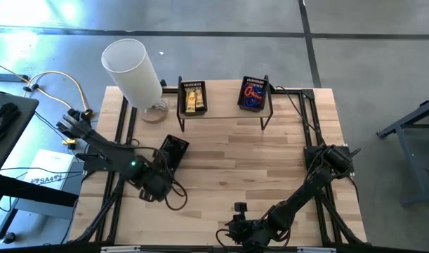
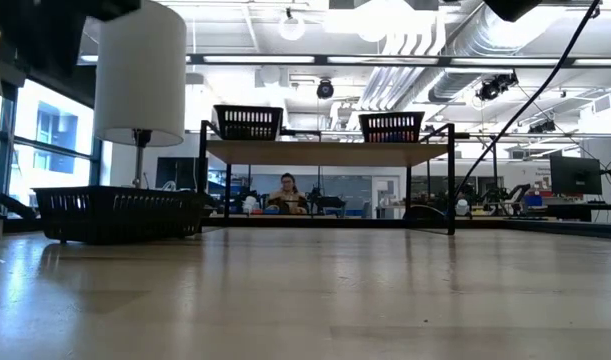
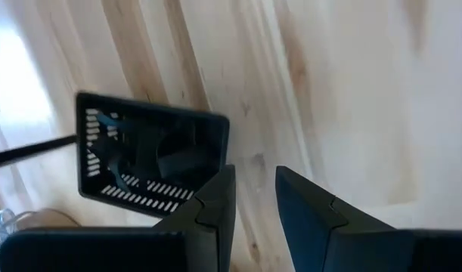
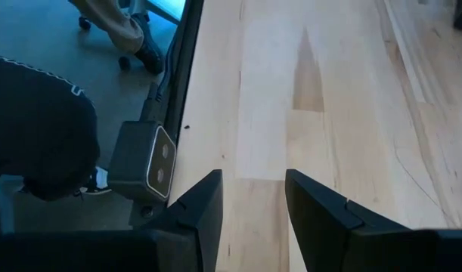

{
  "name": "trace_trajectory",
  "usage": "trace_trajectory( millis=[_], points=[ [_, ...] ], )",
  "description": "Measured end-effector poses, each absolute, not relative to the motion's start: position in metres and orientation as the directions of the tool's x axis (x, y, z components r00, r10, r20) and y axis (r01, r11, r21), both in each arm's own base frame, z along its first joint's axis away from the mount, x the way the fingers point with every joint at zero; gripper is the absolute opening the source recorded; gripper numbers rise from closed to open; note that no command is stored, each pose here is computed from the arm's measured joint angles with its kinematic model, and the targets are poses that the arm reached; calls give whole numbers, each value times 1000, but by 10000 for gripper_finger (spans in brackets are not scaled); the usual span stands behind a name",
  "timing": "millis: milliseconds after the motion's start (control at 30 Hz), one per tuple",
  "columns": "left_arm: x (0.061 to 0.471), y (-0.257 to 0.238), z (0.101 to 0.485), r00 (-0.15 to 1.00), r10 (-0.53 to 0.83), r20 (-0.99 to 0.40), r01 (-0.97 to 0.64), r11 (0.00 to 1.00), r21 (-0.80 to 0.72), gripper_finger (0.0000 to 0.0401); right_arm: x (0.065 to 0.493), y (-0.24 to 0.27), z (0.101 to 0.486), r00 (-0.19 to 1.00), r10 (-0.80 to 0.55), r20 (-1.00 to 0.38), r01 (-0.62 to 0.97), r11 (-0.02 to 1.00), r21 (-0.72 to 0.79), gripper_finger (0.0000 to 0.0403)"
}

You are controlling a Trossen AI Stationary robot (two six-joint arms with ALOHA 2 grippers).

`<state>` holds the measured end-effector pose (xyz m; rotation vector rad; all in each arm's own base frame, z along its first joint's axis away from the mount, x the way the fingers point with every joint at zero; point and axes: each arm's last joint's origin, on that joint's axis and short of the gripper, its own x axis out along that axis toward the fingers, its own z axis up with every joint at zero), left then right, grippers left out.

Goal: Pick & Place Office Desk Supplies
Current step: Put the black bin with black rubber bands on the shelf

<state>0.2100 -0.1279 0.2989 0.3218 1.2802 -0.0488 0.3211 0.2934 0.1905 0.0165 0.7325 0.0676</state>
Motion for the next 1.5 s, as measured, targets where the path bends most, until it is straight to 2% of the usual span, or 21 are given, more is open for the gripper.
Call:
trace_trajectory(
  millis=[167, 500, 600, 800, 1067, 1500],
  points=[
    [204, -124, 265, 231, 186, -955, 227, 944, 239, 88, 321, 294, 191, 744, 70, -664, -58, 997, 41, 133],
    [201, -105, 230, 218, 209, -953, 185, 950, 251, 88, 322, 293, 191, 745, 68, -663, -61, 998, 33, 133],
    [203, -100, 226, 206, 211, -956, 169, 954, 247, 88, 322, 293, 191, 749, 68, -659, -66, 997, 28, 133],
    [207, -95, 219, 191, 124, -974, 199, 966, 163, 88, 322, 293, 191, 749, 66, -659, -65, 998, 26, 133],
    [207, -83, 207, 158, 132, -978, 173, 972, 160, 88, 322, 293, 191, 750, 64, -659, -66, 998, 22, 133],
    [210, -81, 196, 204, 108, -973, 180, 973, 146, 88, 322, 293, 191, 750, 61, -659, -67, 998, 17, 133]
  ],
)
